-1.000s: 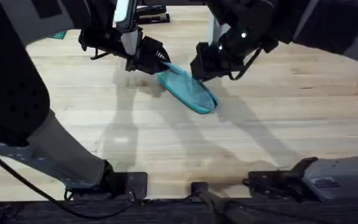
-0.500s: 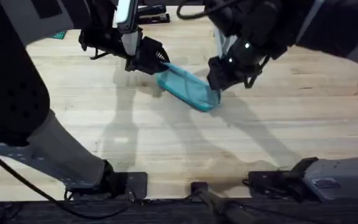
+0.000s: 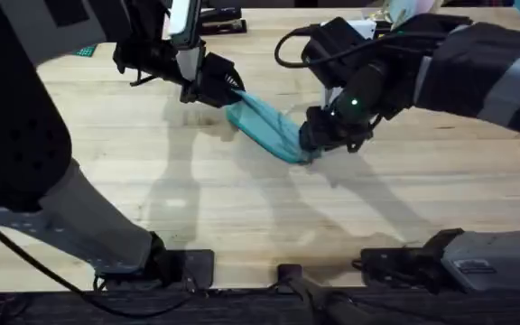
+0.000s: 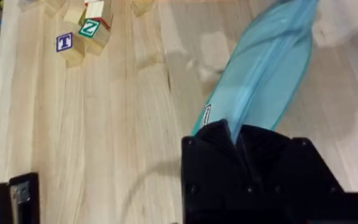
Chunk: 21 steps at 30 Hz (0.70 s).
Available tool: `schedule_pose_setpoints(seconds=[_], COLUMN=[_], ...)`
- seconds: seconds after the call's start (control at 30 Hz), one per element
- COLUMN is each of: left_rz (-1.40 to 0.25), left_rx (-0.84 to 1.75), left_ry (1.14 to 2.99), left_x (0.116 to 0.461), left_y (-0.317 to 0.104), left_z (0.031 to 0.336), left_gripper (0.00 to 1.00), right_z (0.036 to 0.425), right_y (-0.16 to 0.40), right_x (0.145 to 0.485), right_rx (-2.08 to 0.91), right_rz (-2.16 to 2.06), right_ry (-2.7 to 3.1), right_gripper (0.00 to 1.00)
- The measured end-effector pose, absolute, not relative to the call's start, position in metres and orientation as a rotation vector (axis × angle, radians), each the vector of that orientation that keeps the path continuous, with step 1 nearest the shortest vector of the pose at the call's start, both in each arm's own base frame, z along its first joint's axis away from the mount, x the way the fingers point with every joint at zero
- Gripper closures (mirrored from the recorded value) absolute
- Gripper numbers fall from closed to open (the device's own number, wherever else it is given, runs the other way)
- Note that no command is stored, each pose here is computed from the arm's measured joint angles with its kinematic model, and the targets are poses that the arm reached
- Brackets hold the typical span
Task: Unzip the bag, pick up the pens from the table one at a time and place them inside, then zip the bag closed.
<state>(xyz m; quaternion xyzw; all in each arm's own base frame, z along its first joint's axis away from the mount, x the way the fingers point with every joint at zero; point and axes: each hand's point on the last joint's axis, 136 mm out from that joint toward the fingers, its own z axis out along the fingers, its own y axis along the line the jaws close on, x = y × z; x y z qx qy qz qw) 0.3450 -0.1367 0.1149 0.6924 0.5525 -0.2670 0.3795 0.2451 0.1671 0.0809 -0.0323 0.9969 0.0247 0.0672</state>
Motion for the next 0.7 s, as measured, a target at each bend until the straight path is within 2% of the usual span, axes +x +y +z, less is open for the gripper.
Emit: schedule_pose_setpoints(seconds=[0.17, 0.23, 0.37, 0.4, 0.47, 0.5, 0.67, 0.7], left_rz=[-0.642, -0.635, -0.636, -0.637, -0.636, -0.634, -0.635, -0.635], left_rx=[1.76, 1.755, 1.753, 1.753, 1.755, 1.756, 1.754, 1.753], left_ry=[1.433, 1.44, 1.444, 1.445, 1.445, 1.444, 1.448, 1.448], left_x=[0.351, 0.353, 0.352, 0.352, 0.352, 0.352, 0.353, 0.353], left_y=[-0.125, -0.122, -0.122, -0.121, -0.121, -0.121, -0.121, -0.121], left_z=[0.113, 0.113, 0.113, 0.112, 0.112, 0.112, 0.112, 0.112], left_gripper=[0.959, 0.959, 0.958, 0.958, 0.947, 0.845, 0.073, 0.027], right_z=[0.087, 0.097, 0.133, 0.156, 0.167, 0.169, 0.176, 0.175], right_y=[0.167, 0.172, 0.186, 0.19, 0.19, 0.19, 0.189, 0.189], right_x=[0.244, 0.25, 0.266, 0.27, 0.27, 0.269, 0.267, 0.267], right_rx=[-0.092, -0.09, -0.088, -0.087, -0.087, -0.087, -0.086, -0.087], right_rz=[0.082, 0.115, 0.224, 0.283, 0.309, 0.315, 0.328, 0.328], right_ry=[3.012, 2.985, 2.881, 2.816, 2.788, 2.78, 2.764, 2.764], right_gripper=[0.064, 0.009, 0.003, 0.003, 0.003, 0.003, 0.004, 0.004])
